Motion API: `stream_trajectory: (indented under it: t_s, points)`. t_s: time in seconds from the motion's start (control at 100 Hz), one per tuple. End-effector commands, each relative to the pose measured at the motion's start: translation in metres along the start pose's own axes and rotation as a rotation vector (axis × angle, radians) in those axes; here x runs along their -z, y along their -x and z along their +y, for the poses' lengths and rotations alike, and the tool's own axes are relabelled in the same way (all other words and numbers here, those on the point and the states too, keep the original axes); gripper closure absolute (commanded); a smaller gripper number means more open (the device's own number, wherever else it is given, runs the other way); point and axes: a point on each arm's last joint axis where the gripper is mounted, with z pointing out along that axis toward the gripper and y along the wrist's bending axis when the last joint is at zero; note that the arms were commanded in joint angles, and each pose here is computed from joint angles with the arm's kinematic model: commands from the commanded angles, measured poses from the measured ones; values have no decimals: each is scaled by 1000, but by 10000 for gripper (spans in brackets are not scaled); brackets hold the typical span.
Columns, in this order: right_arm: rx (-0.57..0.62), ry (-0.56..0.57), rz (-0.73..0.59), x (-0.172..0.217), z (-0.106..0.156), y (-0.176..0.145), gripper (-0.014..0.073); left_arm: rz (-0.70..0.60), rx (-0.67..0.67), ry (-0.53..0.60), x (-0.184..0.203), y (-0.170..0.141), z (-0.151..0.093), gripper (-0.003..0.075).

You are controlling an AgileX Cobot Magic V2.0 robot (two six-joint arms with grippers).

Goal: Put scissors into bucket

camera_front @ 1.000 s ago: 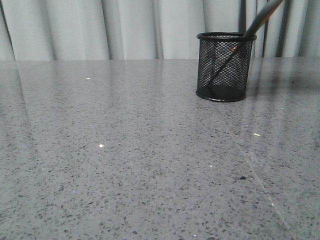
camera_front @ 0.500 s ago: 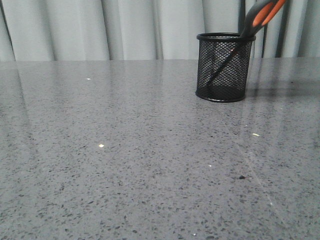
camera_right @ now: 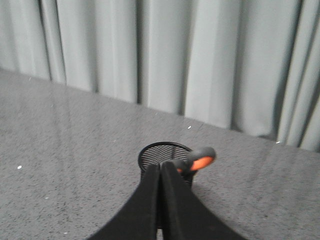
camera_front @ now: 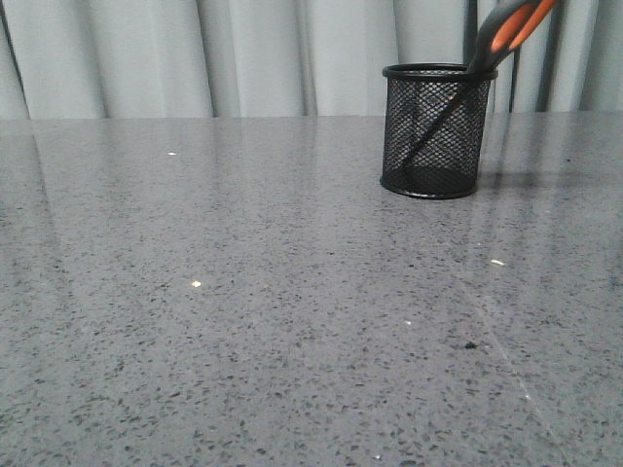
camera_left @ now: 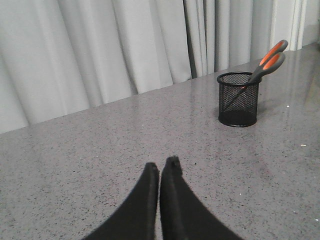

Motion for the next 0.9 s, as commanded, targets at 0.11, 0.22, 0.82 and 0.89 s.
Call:
stream_trajectory:
  t_s: [0.11, 0.22, 0.82, 0.89]
  points:
    - [5, -93, -208, 34, -3, 1, 640, -115, 24, -10, 5, 14, 0, 740]
    - [2, -92, -231, 40, -3, 2, 640, -115, 24, -10, 5, 14, 0, 740]
    - [-1, -90, -227, 40, -2, 1, 640, -115, 24, -10, 5, 14, 0, 740]
    - [-1, -90, -227, 40, -2, 1, 640, -105, 23, -11, 4, 12, 0, 740]
